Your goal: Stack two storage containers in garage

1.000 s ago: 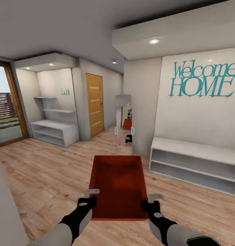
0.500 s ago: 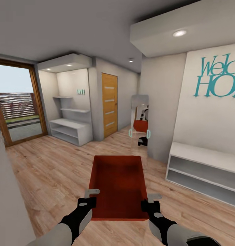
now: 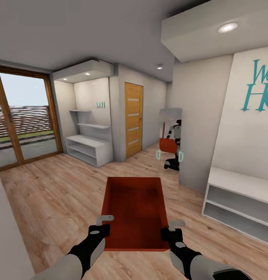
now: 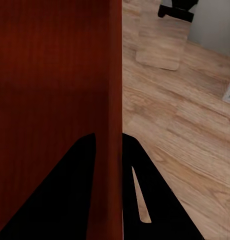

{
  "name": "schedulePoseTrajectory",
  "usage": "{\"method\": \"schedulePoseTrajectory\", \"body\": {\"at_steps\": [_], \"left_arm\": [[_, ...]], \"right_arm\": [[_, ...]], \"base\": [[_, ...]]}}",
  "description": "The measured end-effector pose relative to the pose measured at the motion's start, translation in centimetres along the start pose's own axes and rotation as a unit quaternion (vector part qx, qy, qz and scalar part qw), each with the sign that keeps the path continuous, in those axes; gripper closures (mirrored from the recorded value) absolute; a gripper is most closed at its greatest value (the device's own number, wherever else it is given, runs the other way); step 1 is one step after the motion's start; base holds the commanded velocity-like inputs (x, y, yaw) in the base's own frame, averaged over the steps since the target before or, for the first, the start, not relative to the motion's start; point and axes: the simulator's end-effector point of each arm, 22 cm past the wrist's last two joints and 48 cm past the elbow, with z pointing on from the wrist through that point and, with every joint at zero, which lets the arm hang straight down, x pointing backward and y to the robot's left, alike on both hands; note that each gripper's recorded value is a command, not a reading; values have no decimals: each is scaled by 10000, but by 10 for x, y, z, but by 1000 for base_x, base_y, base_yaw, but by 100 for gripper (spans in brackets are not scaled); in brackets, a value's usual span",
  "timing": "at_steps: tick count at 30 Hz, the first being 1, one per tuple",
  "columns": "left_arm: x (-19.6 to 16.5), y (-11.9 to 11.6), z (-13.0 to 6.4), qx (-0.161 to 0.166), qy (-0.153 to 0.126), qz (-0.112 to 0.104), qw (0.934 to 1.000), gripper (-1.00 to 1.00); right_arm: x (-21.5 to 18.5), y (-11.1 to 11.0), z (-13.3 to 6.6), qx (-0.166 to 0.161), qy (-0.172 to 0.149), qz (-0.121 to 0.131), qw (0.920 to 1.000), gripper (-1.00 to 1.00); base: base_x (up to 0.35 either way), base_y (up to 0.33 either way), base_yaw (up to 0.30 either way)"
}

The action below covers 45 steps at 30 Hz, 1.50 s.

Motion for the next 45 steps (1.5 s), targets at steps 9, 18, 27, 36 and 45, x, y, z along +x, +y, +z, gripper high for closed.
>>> {"method": "schedulePoseTrajectory", "body": {"at_steps": [9, 18, 27, 36, 45], "left_arm": [[0, 0, 0, -1, 8, 1, 10000, 100], [0, 0, 0, -1, 8, 1, 10000, 100], [0, 0, 0, -1, 8, 1, 10000, 100], [0, 0, 0, -1, 7, 1, 10000, 100], [0, 0, 0, -2, 7, 1, 10000, 100]], "right_arm": [[0, 0, 0, -2, 8, 1, 10000, 100], [0, 0, 0, -2, 8, 2, 10000, 100], [0, 0, 0, -2, 8, 0, 10000, 100], [0, 0, 0, -2, 7, 0, 10000, 100], [0, 0, 0, -3, 8, 1, 10000, 100]], "base": [[319, 0, 1], [319, 0, 0], [319, 0, 0], [319, 0, 48], [319, 0, 252]]}}
